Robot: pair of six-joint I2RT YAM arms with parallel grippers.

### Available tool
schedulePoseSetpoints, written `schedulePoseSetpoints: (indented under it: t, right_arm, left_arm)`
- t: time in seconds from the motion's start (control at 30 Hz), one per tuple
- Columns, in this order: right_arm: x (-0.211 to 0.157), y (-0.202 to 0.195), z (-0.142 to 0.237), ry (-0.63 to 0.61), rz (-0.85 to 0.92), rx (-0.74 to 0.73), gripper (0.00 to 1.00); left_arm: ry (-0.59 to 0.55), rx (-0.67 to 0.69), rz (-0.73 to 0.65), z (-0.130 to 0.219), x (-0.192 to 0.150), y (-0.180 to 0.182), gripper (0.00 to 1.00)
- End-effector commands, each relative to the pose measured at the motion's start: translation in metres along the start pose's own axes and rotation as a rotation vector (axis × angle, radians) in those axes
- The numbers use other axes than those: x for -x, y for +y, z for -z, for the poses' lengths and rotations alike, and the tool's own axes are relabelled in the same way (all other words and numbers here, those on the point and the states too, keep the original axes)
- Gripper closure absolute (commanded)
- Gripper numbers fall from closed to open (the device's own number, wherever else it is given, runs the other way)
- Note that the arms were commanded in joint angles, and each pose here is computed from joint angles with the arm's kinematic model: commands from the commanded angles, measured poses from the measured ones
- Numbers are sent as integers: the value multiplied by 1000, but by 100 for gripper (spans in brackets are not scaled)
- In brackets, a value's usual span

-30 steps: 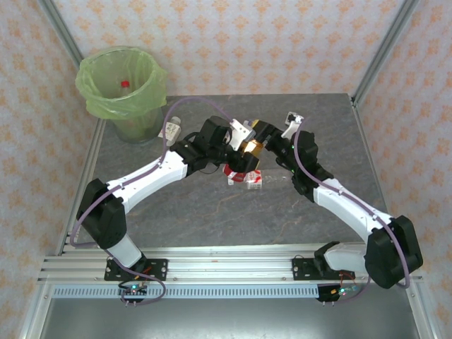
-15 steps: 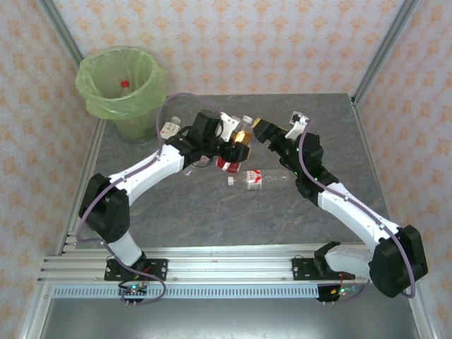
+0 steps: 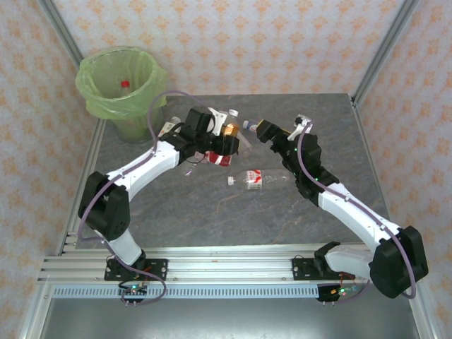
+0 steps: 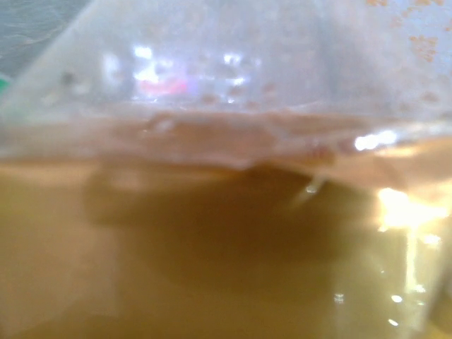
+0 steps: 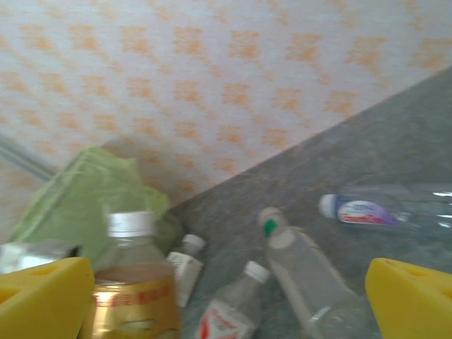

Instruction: Put the plastic bottles in the bin

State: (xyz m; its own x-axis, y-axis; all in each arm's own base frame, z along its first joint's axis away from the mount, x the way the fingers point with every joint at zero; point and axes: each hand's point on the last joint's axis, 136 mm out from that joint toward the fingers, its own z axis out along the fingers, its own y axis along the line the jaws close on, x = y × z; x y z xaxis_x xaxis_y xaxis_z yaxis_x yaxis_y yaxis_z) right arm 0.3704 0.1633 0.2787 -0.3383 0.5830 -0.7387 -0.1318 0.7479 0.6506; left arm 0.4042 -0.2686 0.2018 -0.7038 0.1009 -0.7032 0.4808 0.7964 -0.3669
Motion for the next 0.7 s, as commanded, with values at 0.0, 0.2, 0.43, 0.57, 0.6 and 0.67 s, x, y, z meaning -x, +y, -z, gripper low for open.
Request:
schedulePoseSetpoints:
  t: [0.0,0.2,0.43,0.57,0.6,0.67]
  right_arm:
    - [-4,-45,3,-31,5,-218,1]
    - [-4,-62,9,-88,15,-256,1]
    - [-9,-71,11,-87,32,-289,1]
    - [-10,-68,10,-68,48,-272,1]
    - [-12,-64,8,-49,65,-256,1]
    - [-16,-58,5,-9,84,-240,1]
  left_arm:
    - [-77,69,-14,33,24,7,51]
    - [-109,177,1,54,34,34,52]
    - [-181,312,29,85,58,68,52]
    - [-236,408,33,107,80,84,52]
    - [-250,437,38,113,86,87,52]
    - [-280,479,31,124,98,89,52]
